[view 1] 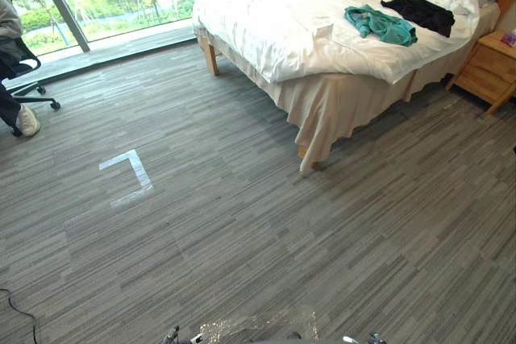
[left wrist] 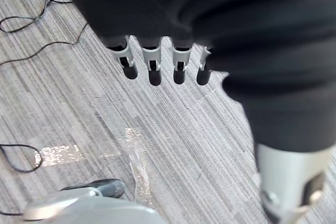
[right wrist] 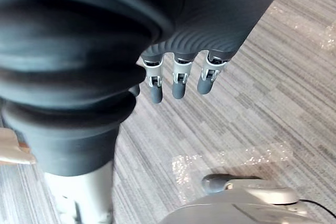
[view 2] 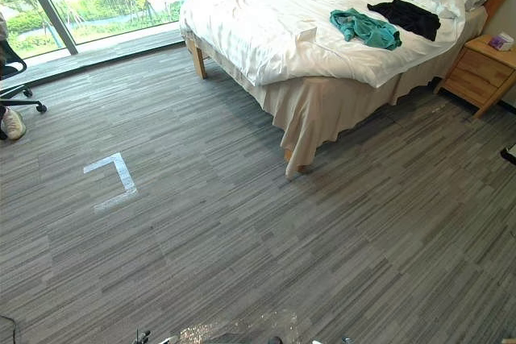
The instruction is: Tidy the bed and pick cloth on bed and put in laundry
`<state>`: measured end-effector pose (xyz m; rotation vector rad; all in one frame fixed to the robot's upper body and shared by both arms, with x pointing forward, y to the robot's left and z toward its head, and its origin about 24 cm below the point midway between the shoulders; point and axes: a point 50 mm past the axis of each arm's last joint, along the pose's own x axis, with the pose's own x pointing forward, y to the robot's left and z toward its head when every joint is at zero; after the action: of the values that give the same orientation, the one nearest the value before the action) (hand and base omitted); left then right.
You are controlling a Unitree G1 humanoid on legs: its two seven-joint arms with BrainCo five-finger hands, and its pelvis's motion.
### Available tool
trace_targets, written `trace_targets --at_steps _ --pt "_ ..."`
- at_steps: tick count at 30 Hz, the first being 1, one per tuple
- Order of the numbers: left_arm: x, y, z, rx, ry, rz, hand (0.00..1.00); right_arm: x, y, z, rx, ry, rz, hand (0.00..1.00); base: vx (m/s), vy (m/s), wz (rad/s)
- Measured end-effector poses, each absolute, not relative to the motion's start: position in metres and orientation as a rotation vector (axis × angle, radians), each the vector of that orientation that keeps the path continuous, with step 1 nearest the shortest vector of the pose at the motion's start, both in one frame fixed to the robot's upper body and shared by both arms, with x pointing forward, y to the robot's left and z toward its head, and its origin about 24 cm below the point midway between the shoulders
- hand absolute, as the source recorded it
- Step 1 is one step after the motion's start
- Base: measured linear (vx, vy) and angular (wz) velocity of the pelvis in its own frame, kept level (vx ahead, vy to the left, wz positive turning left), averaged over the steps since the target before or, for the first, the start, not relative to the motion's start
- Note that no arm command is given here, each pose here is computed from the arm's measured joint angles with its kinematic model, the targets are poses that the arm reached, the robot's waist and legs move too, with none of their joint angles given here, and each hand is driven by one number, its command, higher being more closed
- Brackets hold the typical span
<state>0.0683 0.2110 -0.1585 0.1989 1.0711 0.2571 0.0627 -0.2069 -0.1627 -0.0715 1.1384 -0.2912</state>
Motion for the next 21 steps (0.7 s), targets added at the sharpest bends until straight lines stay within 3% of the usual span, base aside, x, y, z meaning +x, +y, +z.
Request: trace_targets --at_steps 21 --pt "0.079 0.208 -0.161 0.177 1.085 0.169 0.00 0.084 -0.205 -0.161 -0.038 1.105 -0.284 0.00 -0.02 -0.011 -0.02"
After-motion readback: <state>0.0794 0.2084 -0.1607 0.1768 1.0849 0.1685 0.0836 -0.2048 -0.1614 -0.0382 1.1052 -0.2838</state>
